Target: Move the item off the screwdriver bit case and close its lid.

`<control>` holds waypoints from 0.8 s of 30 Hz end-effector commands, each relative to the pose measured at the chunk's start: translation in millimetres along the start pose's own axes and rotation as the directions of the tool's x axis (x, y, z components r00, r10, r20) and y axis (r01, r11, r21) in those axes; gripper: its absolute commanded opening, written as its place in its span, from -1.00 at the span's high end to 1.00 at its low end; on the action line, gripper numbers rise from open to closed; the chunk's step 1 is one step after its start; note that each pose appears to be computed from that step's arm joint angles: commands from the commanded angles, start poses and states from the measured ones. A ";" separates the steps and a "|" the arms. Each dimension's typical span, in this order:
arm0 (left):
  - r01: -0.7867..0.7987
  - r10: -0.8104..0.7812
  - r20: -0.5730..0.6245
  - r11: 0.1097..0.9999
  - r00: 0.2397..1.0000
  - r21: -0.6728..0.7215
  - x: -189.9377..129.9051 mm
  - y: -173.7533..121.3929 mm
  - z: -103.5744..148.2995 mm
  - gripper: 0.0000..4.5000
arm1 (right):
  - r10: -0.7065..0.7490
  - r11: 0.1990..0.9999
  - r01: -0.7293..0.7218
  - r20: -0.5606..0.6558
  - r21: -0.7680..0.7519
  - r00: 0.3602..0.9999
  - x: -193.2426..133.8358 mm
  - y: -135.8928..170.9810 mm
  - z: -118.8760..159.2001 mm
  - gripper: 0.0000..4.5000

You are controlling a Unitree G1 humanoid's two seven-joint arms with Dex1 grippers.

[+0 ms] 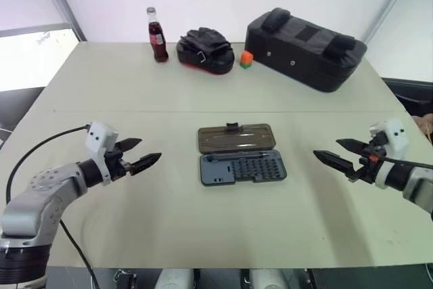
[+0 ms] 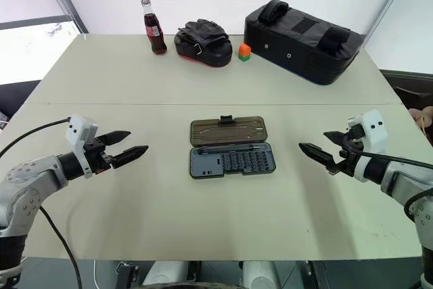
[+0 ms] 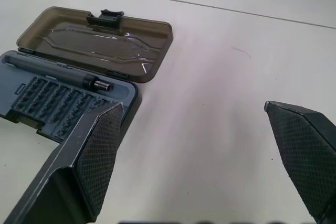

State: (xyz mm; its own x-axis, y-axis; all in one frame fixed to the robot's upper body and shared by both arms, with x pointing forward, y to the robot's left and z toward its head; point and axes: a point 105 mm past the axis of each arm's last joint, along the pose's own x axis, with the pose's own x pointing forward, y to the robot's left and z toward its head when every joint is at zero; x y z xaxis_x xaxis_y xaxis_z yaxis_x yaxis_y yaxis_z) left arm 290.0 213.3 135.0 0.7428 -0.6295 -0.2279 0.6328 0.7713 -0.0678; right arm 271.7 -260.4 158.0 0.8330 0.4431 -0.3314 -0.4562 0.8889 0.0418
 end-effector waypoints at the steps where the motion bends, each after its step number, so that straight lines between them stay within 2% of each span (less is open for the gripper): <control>1: -0.007 0.006 0.042 1.000 0.999 0.025 -1.9 0.6 12.0 -0.99 | -0.017 1.000 0.018 0.026 -0.023 1.000 -2.8 -0.6 7.5 -1.00; 14: -0.022 0.021 0.041 0.999 0.999 0.030 0.9 5.2 9.3 -0.99 | -0.026 0.999 0.027 0.034 -0.036 0.999 -1.8 -0.1 12.2 -1.00; 17: -0.024 0.023 0.040 0.999 0.999 0.035 1.8 7.2 9.1 -0.99 | 0.101 0.994 -0.100 0.027 -0.055 0.994 0.1 24.4 19.7 -1.00; 21: -0.013 0.012 0.023 0.998 1.000 0.060 2.9 11.1 8.3 -0.99 | 0.300 0.949 -0.300 -0.017 -0.101 0.954 -5.0 65.0 25.4 -1.00; 24: 0.014 -0.015 0.010 0.995 1.000 0.098 7.7 16.1 11.2 -0.99 | 0.383 0.913 -0.386 -0.046 -0.132 0.923 -8.6 85.9 28.3 -1.00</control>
State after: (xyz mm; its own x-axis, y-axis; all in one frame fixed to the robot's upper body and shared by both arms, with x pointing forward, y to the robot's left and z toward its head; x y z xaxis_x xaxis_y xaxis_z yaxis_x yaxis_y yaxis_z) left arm 304.0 218.7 130.9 0.7387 -0.6315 -0.2358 0.6423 0.7655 -0.0379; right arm 241.4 -196.6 180.6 0.6211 0.7033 -0.3458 -0.7305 0.6794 0.0696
